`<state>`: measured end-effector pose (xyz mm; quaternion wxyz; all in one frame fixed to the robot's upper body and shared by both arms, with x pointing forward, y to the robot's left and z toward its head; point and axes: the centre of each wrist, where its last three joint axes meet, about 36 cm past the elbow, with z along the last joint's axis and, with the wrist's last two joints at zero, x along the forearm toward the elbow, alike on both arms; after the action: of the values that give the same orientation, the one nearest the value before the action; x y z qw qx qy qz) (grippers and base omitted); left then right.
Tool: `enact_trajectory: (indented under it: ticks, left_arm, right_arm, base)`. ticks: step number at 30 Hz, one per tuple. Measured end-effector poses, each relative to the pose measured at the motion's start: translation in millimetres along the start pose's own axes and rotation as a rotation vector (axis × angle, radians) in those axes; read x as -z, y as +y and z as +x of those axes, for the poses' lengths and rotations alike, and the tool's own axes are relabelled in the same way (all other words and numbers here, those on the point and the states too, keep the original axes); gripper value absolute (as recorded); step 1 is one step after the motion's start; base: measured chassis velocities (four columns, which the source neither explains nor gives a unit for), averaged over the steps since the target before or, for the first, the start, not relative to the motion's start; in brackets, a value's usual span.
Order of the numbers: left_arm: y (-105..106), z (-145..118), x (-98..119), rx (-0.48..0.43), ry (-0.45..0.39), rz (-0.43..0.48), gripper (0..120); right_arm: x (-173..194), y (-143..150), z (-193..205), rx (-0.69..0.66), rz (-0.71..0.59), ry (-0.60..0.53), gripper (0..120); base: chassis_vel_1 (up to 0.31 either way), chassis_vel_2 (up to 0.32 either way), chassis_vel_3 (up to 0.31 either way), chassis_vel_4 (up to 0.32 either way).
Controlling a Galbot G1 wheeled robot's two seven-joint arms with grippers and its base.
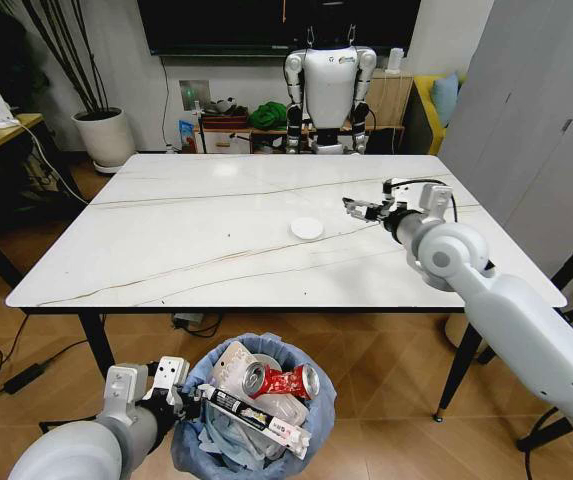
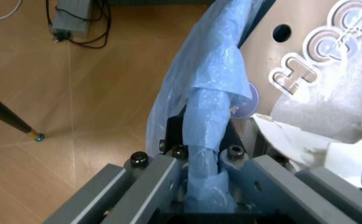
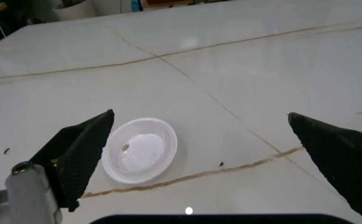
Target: Pick up the trash bin and place the trash from the table into it.
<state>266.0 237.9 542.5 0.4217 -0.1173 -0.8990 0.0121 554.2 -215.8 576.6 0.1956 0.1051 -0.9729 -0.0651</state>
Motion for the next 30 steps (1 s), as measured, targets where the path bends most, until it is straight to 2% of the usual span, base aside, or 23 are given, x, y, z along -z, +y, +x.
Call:
enact_trajectory:
  ticks: [13,19,29,30]
  left_arm:
    - [1.0,0.4,0.8,0.004,-0.007,0.007,0]
    - [1.1,0.5,0.6,0.006,-0.007,0.011,0]
    - [1.9,0.8,0.9,0.011,-0.011,0.017,0]
    - [1.9,0.8,1.0,0.012,-0.011,0.018,0]
  right_arm:
    - [14.7,29.3,-58.7,-0.071,0.031,0.1,97]
    - [4.7,37.5,-70.7,-0.079,0.037,0.136,82]
    - [-6.9,37.2,-75.7,-0.093,0.045,0.167,77]
    - [-9.6,38.0,-76.1,-0.094,0.039,0.179,74]
  base:
    - [0.0,0.0,0.0,0.0]
    - [0.0,0.0,0.0,0.0]
    - [0.0,0.0,0.0,0.0]
    - [0.0,0.0,0.0,0.0]
